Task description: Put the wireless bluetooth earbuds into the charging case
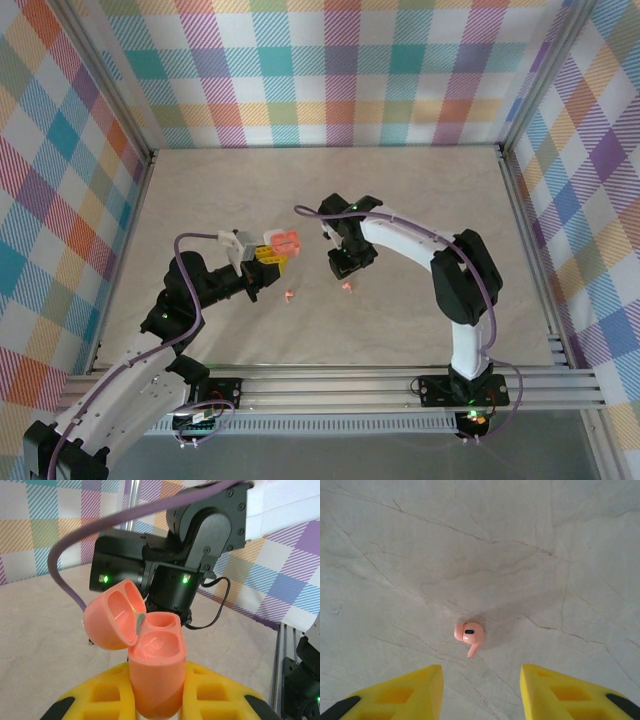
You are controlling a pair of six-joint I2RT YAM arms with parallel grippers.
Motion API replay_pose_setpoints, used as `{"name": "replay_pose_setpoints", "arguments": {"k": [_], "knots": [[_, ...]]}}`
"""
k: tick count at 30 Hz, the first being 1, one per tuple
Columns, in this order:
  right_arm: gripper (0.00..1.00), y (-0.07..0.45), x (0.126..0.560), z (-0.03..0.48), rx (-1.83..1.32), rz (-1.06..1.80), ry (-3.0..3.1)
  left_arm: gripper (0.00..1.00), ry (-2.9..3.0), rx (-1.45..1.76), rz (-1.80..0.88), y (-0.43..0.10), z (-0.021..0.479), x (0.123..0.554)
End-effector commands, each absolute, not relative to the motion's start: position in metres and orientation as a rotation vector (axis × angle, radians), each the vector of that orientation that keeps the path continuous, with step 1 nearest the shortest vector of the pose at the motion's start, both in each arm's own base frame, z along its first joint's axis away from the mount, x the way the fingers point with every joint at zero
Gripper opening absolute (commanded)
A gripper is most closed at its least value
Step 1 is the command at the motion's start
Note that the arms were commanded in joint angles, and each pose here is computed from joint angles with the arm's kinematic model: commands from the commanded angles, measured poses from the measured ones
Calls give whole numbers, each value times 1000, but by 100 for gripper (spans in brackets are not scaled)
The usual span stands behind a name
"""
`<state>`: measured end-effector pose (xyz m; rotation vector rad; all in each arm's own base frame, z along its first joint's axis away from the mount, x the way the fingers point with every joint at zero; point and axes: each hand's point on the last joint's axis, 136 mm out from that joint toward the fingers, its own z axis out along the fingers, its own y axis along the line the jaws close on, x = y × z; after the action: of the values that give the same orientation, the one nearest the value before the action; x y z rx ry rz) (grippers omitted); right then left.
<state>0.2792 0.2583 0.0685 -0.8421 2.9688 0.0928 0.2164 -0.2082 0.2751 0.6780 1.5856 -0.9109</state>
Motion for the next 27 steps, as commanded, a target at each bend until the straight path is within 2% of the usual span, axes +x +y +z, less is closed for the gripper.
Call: {"name": "replay_pose_setpoints", "arguments": {"k": [1, 8, 27], "knots": [[45, 262, 276, 53, -817, 152, 3017, 0, 1547, 686, -901, -205, 286, 213], [42, 259, 273, 34, -826, 157, 3067, 0, 1553, 682, -896, -204, 285, 213], [45, 262, 262, 14, -874, 196, 3136, 0, 1564, 678, -884, -204, 281, 216]]}}
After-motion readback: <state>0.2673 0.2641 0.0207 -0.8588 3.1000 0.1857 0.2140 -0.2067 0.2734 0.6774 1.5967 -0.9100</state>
